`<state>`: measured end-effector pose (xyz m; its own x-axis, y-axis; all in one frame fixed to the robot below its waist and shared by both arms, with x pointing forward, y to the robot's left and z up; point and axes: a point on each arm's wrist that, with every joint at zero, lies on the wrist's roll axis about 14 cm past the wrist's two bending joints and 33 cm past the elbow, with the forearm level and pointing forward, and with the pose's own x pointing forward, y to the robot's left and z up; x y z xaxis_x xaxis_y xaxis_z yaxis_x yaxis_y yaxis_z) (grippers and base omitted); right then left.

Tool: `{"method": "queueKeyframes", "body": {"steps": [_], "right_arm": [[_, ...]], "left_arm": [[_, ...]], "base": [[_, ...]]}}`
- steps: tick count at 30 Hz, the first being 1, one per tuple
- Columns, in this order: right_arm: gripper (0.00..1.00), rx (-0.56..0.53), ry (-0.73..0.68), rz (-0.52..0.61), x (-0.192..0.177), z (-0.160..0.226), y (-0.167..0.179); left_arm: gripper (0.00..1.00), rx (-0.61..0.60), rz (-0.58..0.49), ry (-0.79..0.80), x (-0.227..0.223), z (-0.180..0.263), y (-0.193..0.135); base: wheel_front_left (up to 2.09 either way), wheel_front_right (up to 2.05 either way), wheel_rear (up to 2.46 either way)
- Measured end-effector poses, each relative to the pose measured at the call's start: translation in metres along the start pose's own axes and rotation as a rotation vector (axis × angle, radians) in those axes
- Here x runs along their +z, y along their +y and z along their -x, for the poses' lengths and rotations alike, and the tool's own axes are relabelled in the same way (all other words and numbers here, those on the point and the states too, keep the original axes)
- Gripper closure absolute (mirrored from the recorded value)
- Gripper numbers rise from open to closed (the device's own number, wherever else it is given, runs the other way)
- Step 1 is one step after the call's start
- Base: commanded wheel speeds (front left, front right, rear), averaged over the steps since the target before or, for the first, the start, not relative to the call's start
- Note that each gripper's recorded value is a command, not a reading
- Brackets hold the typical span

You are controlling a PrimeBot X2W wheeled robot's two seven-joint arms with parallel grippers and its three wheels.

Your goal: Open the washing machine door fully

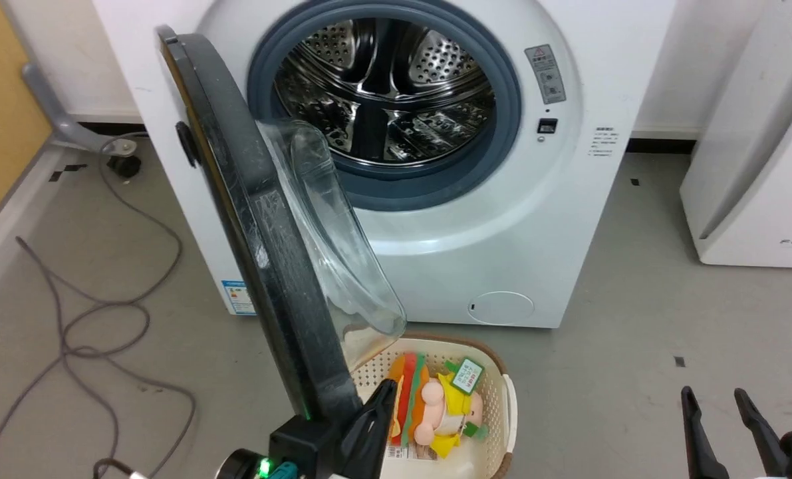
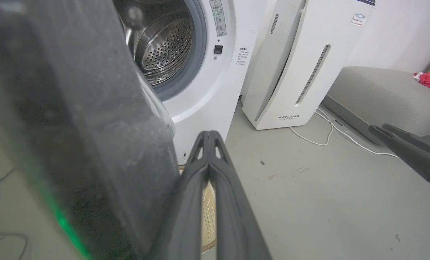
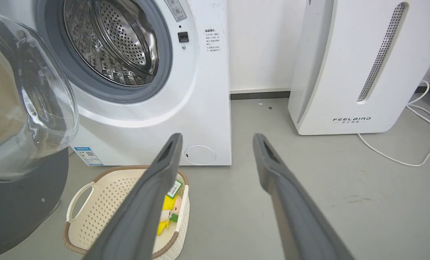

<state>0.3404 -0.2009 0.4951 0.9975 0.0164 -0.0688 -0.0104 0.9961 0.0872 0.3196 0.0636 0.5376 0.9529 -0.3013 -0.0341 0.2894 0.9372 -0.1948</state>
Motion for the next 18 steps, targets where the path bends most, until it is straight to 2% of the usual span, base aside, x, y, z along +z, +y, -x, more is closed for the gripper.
{"method": "queueKeyframes", "body": {"steps": [5, 6, 18], "right_arm": [[0.0, 0.021, -0.002, 0.003, 0.001, -0.005, 0.006], [0.0, 0.038, -0.007, 0.005, 0.002, -0.009, 0.012], [0.0, 0.135, 0.001, 0.011, 0.001, -0.033, 0.042]], "left_arm": [[1.0, 0.063, -0.003, 0.001, 0.004, 0.013, 0.016], [1.0, 0.123, 0.011, -0.009, 0.008, 0.023, 0.028], [1.0, 0.416, 0.021, -0.068, 0.024, 0.069, 0.096]], "base": [[0.0, 0.0, 0.0], [0.0, 0.0, 0.0], [0.0, 0.0, 0.0]]}}
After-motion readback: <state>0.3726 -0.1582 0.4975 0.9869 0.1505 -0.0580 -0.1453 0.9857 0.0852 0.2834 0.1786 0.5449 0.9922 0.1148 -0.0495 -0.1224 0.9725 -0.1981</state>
